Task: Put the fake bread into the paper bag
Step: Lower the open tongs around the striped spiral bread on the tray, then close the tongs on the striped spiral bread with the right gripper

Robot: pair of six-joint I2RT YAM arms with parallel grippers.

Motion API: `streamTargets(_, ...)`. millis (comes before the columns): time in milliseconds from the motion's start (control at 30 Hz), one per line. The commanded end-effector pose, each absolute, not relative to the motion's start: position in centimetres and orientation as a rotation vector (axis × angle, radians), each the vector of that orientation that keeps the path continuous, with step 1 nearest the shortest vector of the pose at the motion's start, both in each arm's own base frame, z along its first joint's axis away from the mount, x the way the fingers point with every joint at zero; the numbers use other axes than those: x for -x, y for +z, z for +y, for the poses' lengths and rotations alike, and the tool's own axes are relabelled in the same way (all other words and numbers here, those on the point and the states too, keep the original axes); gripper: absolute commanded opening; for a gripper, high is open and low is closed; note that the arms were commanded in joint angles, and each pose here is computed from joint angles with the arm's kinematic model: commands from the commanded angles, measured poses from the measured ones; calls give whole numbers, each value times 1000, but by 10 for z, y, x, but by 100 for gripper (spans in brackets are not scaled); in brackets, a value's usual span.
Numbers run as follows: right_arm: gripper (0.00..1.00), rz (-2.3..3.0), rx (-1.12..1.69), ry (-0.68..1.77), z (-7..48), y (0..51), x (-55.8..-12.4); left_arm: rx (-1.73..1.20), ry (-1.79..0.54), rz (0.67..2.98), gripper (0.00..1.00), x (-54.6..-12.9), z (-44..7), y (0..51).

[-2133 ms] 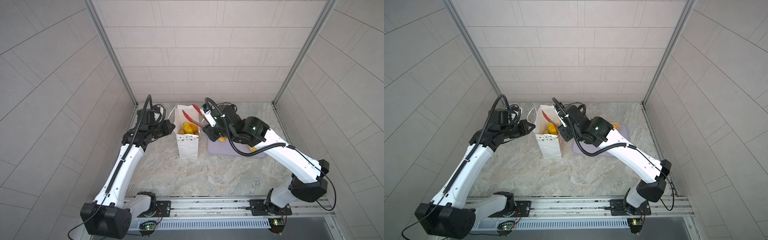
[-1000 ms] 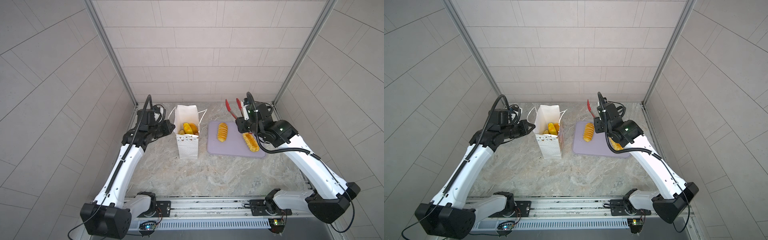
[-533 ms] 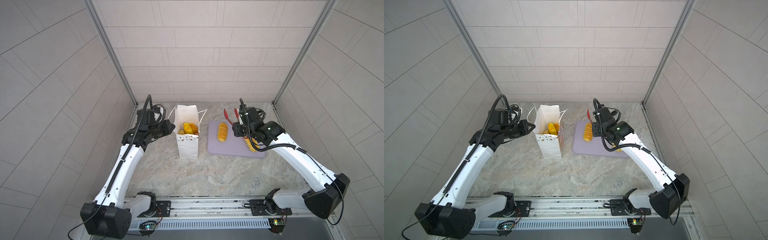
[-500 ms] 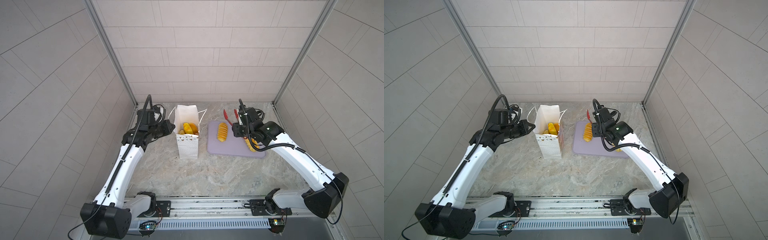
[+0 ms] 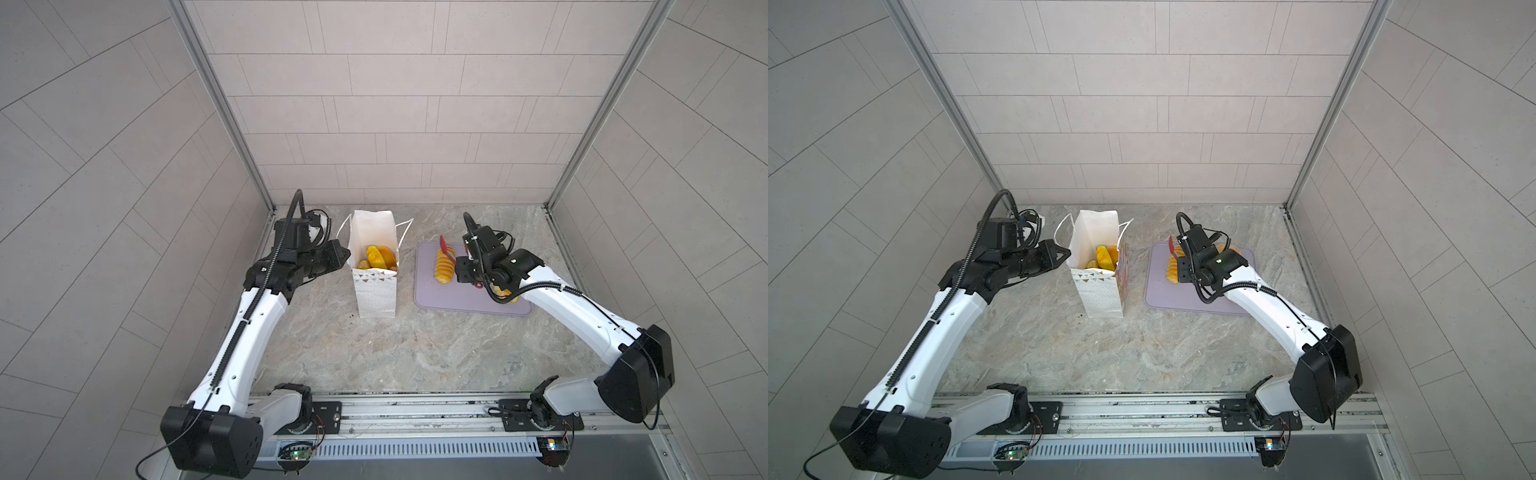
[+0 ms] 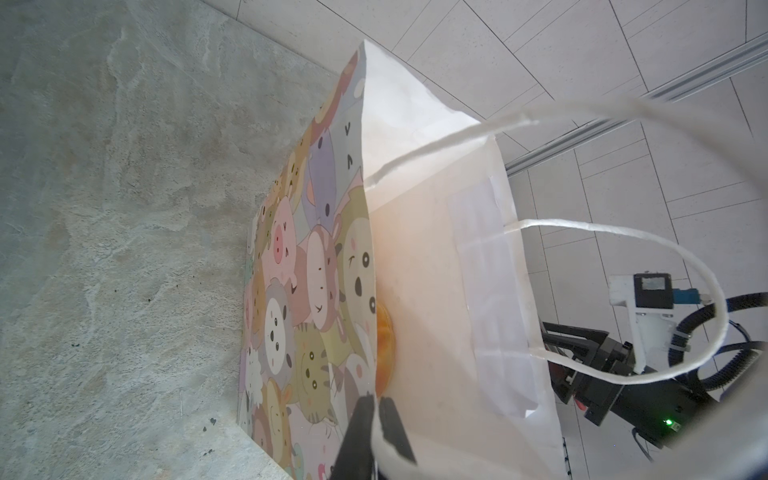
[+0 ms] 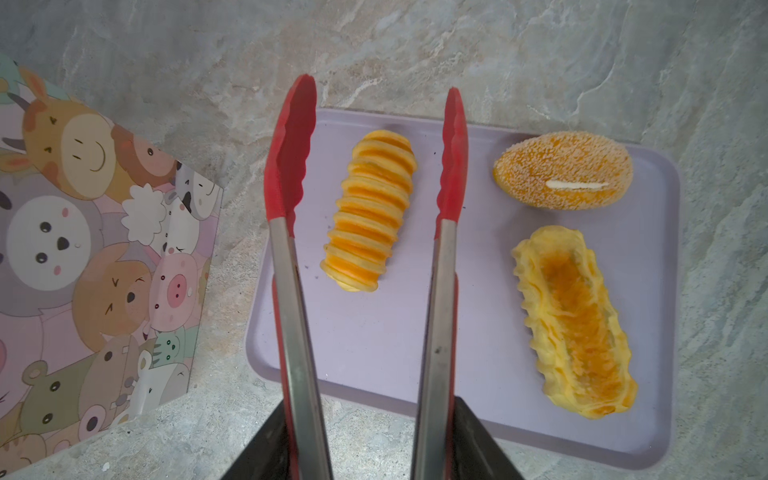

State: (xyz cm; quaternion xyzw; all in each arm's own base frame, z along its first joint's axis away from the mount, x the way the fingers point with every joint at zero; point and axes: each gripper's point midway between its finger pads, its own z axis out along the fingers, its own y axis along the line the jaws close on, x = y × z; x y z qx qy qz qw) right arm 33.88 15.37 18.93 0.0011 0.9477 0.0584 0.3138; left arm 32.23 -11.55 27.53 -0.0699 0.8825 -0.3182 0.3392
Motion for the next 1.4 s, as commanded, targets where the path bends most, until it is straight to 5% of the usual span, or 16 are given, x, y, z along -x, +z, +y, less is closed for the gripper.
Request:
streamTargets(0, 56, 2467, -58, 179, 159, 190, -347, 164, -832, 2289, 8, -318, -117, 277)
streamTargets(867, 58, 2650, -63, 154, 172, 126, -348, 165, -835, 2292, 8, -318, -117, 275)
streamTargets(1367, 49, 2649, -52, 117, 168, 122, -349, 169, -830, 2293, 8, -318, -116, 274)
